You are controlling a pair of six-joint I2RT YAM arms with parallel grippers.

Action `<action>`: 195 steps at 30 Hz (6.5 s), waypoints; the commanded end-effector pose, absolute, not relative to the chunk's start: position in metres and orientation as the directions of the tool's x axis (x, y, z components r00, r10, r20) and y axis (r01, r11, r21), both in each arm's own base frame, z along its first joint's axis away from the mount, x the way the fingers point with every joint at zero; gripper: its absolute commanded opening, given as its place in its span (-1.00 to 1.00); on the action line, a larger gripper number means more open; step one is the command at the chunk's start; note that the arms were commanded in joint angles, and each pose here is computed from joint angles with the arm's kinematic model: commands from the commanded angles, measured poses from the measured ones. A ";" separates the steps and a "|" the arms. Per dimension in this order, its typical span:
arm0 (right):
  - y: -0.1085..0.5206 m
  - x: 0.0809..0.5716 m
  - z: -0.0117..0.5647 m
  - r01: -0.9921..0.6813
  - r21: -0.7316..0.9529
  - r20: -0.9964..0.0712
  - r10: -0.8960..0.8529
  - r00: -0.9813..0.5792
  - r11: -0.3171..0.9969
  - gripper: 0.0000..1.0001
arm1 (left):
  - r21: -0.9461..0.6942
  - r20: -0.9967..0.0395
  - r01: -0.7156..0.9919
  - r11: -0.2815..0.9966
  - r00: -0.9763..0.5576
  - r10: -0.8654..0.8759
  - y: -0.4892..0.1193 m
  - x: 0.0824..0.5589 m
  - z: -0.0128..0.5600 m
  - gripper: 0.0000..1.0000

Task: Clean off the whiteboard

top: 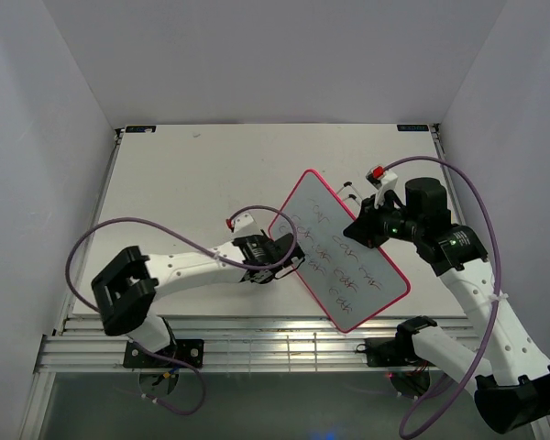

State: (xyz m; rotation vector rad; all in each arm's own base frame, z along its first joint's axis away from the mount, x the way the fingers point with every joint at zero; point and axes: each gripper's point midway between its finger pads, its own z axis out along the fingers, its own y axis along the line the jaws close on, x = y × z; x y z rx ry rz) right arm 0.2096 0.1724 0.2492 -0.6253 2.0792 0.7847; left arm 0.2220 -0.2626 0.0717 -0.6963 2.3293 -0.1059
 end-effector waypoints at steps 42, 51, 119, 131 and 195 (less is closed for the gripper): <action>0.232 0.214 0.296 -0.747 0.552 -0.826 0.122 -0.550 0.372 -0.85 | -0.592 -0.803 0.575 0.565 -0.473 -0.362 -0.379 0.279 0.246 -1.00; 0.232 0.195 0.316 -0.794 0.527 -0.847 0.111 -0.520 0.303 -0.85 | -0.623 -0.746 0.327 0.711 -0.521 -0.415 -0.297 0.336 0.194 -1.00; 0.244 0.213 0.331 -0.696 0.642 -0.766 0.318 -0.559 0.322 -0.85 | -0.572 -0.803 0.523 0.632 -0.516 -0.299 -0.351 0.228 0.186 -1.00; 0.249 0.210 0.320 -0.659 0.698 -0.714 0.344 -0.610 0.281 -0.85 | -0.547 -0.818 0.535 0.644 -0.506 -0.274 -0.378 0.211 0.183 -1.00; 0.247 0.205 0.333 -0.642 0.716 -0.681 0.478 -0.555 0.275 -0.85 | -0.589 -0.558 0.097 0.802 -0.767 -0.317 -0.323 0.217 0.108 -1.00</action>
